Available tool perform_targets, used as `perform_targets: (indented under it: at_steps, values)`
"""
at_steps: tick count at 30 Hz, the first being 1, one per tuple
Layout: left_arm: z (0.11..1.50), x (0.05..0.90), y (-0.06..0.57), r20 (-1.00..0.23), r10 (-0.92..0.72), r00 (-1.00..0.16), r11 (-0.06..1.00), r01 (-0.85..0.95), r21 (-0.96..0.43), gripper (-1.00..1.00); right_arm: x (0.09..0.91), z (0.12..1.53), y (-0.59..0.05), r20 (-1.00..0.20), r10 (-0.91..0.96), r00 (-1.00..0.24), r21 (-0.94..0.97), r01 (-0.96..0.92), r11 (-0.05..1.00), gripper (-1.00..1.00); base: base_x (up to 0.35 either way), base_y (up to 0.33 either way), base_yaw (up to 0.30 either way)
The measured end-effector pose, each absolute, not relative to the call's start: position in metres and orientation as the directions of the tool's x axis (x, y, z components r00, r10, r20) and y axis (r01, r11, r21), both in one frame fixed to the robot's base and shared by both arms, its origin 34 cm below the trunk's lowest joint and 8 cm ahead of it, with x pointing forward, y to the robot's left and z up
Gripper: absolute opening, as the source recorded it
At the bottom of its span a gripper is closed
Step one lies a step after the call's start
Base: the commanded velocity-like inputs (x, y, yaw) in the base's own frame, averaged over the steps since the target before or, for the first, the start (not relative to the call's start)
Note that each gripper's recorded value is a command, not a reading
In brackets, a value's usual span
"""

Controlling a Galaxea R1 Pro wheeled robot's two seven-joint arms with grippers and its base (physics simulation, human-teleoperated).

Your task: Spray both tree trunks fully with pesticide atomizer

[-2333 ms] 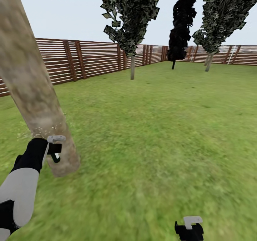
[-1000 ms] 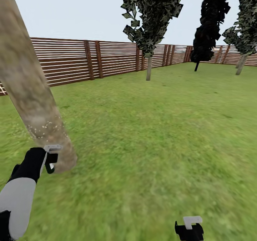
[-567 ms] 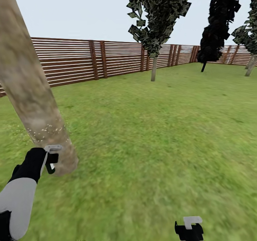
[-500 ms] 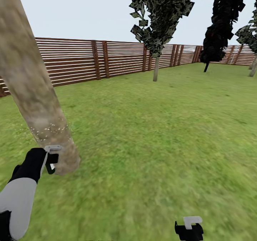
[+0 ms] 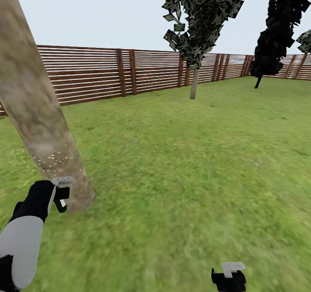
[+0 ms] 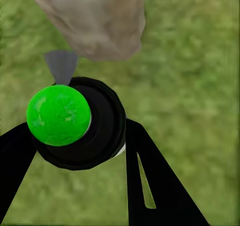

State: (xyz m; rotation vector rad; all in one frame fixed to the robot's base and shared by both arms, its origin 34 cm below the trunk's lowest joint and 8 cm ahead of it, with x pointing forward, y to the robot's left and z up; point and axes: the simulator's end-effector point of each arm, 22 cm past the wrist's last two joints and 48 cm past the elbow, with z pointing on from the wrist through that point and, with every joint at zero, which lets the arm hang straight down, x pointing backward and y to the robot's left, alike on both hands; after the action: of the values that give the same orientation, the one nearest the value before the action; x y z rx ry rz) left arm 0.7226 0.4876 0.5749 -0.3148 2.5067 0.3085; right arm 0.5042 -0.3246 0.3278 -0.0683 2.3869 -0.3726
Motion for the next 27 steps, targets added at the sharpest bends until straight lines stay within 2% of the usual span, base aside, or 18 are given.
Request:
perform_targets:
  at_steps: [8,17,22,27]
  values:
    - [0.5753,0.7227,0.4877,-0.581,-0.155,-0.799,0.945,-0.291,0.149,-1.00,0.5042,0.3278,-0.3245,-0.647,-0.151,-0.747,-0.284,0.053,0.957,1.00,0.231,-0.200,0.270]
    - [0.5749,0.7228,0.4873,-0.581,-0.155,-0.799,0.945,-0.291,0.148,-1.00,0.5042,0.3277,-0.3246,-0.647,-0.151,-0.747,-0.284,0.053,0.957,1.00,0.187,-0.221,0.026]
    - [0.5752,0.7230,0.4875,-0.582,-0.155,-0.798,0.945,-0.291,0.148,-1.00,0.5042,0.3276,-0.3246,-0.647,-0.151,-0.747,-0.285,0.053,0.957,1.00,0.089,-0.258,0.046]
    - [0.5735,0.7222,0.4876,-0.581,-0.159,-0.798,0.946,-0.292,0.141,-1.00,0.5042,0.3274,-0.3246,-0.647,-0.151,-0.748,-0.285,0.054,0.957,1.00,-0.055,-0.253,0.259]
